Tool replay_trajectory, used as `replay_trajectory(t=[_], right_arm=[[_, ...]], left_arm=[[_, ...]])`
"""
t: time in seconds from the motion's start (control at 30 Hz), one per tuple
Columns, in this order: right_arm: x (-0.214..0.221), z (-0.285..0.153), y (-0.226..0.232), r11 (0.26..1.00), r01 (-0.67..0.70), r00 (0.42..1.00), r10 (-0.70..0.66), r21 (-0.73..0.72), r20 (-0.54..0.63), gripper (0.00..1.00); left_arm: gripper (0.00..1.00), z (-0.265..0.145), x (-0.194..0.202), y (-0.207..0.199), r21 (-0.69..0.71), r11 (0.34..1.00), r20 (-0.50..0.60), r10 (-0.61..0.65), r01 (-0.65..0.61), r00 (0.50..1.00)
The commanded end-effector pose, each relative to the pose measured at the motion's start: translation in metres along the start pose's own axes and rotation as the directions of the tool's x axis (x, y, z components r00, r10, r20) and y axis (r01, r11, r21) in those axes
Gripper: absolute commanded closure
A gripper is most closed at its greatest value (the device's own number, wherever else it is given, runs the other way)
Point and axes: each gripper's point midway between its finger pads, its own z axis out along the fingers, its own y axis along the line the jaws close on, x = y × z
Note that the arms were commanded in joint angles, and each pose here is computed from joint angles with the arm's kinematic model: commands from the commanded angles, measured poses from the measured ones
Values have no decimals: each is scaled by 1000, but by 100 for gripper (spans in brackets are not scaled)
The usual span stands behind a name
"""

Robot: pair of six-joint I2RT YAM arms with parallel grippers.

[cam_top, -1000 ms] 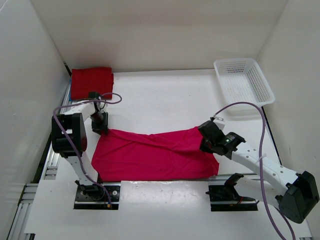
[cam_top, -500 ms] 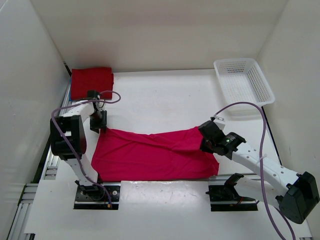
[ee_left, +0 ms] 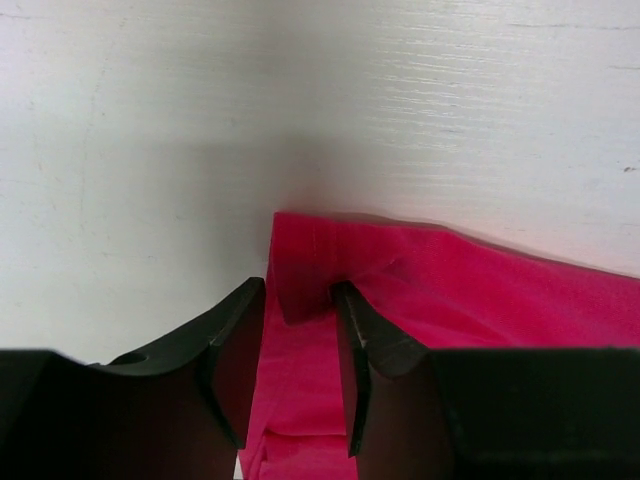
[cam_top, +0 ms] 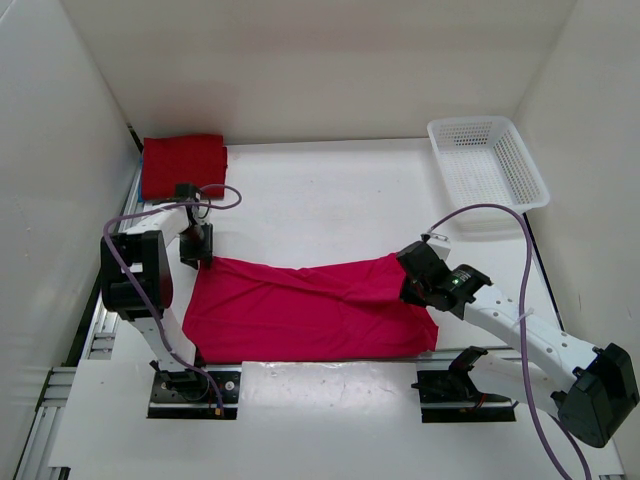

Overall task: Fold and stack the t-shirts
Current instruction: Fold the other side of the tshirt into a rectangle

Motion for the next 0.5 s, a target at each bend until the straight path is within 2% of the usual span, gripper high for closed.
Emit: replay_trajectory(t=[0.0,0.07,0.1,0.37,0.47], right_arm=[[-8,-8,-1,1000,-2,1000,2,-1,31,99],[-8,-8,-1,1000,-2,1000,2,-1,31,99],[-5,-6,-3,1000,1,1000,-1,5,25,99],[-5,-6,-3,1000,1,1000,-1,5,25,99],[-5,-6,-3,1000,1,1000,-1,5,25,99]], left_arm=[[54,-7,-11,2,-18,1000,42,2,-1,999],[54,-7,-11,2,-18,1000,42,2,-1,999],[60,-7,-11,2,-18,1000,42,2,-1,999],[87,-11,-9,-8,28,1000,52,10,-12,999],[89,-11,-9,-6,17,1000,52,11,-11,999]])
